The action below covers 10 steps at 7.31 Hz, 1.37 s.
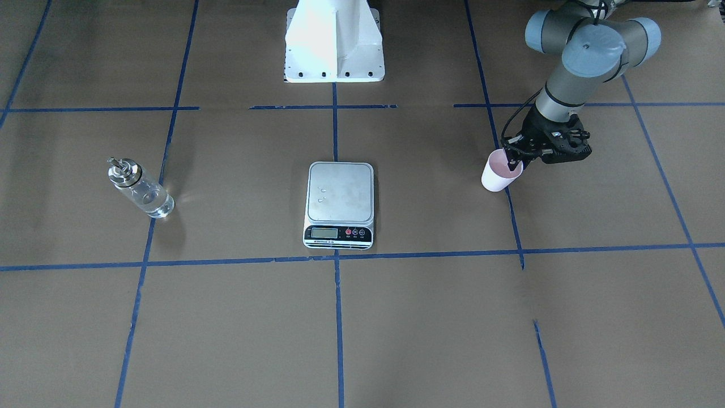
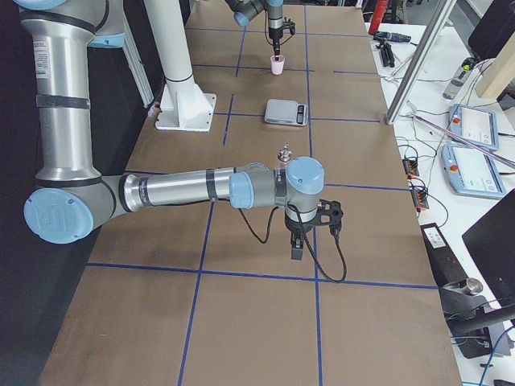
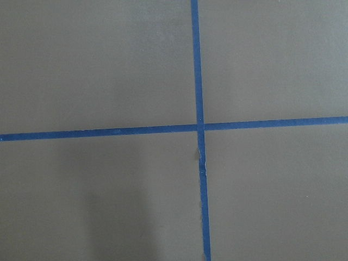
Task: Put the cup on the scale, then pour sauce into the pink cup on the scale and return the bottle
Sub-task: 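Close the left gripper on the pink cup, then lift the pink cup with the left gripper and carry it over the scale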
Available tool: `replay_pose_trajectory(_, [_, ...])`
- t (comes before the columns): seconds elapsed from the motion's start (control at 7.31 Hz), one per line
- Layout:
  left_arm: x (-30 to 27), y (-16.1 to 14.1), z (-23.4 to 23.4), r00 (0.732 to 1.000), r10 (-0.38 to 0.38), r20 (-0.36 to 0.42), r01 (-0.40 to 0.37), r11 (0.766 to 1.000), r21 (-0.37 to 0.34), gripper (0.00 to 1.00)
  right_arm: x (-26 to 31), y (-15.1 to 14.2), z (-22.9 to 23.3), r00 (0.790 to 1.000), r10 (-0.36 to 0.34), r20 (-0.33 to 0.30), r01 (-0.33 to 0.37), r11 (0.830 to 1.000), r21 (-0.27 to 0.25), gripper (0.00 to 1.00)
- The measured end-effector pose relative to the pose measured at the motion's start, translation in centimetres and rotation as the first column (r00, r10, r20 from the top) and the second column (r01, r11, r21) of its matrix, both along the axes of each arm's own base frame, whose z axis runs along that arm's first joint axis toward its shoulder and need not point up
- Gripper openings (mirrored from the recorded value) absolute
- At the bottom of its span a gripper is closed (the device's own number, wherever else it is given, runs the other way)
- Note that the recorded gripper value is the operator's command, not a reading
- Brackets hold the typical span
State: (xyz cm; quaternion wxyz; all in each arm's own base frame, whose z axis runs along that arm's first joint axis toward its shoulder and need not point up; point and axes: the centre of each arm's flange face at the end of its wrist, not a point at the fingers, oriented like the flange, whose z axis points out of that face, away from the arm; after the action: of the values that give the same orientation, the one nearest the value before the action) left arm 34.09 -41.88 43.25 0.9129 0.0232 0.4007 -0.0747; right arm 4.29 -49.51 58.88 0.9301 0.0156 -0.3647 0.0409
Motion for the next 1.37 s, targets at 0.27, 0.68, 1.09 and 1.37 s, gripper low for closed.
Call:
replay_pose_trajectory(0.27, [-0.7,0.5,-1.2,1.0,0.008,-0.018,-0.008,1.0,-0.001,0.0,0.0,-0.2,-0.2,1.0,0.0,0.002,0.0,1.0,0.003,1.0])
replay_pose_trajectory(0.68, [-2.8,1.8,-9.8,0.998,0.034,-0.047,-0.036,0.998,-0.042,0.0,0.0,-0.1,-2.1,1.0,0.002,0.006,-0.002,0.999,0.035,1.0])
replay_pose_trajectory(1.09, [1.4,-1.7,-22.8,0.999,-0.012,-0.052,0.006,0.994,-0.11,0.0,0.0,0.7,-3.1,1.0,0.014,0.009,-0.015,0.999,0.042,1.0])
replay_pose_trajectory(1.37, [6.2,-4.0,-28.7,0.994,-0.074,-0.079,0.058,0.98,-0.189,0.0,-0.2,0.9,-3.9,1.0,0.015,0.013,-0.016,0.998,0.06,1.0])
